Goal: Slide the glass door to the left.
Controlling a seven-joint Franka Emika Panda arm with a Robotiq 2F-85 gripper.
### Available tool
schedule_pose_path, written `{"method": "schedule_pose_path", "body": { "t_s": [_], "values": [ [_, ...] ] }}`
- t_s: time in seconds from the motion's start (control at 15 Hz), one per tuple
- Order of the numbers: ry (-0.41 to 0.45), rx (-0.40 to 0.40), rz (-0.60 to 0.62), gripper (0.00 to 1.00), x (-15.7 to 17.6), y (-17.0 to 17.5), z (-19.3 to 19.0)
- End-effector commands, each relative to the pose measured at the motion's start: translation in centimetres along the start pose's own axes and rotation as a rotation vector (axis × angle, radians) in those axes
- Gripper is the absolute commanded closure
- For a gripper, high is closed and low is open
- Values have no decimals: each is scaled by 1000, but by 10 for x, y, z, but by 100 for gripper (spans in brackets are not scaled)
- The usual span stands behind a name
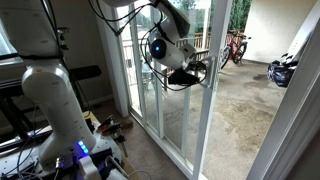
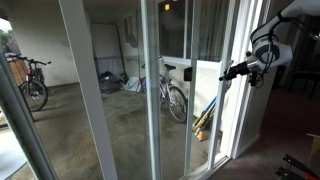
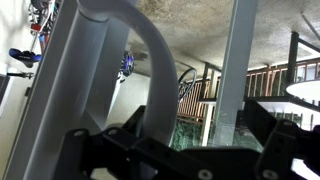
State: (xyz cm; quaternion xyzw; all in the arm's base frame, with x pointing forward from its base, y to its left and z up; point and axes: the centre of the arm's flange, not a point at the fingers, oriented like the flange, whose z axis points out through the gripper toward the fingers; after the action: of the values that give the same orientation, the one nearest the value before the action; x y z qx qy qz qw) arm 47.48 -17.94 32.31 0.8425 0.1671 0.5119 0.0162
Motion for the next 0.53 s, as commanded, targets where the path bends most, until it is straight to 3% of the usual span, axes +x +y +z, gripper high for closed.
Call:
{"method": "schedule_pose_path", "body": {
  "t_s": [0.0,0.47],
  "values": [
    [18,83,-121,0,-3,-78,10],
    [-1,153,-172,0,6,-105,22]
  ]
}}
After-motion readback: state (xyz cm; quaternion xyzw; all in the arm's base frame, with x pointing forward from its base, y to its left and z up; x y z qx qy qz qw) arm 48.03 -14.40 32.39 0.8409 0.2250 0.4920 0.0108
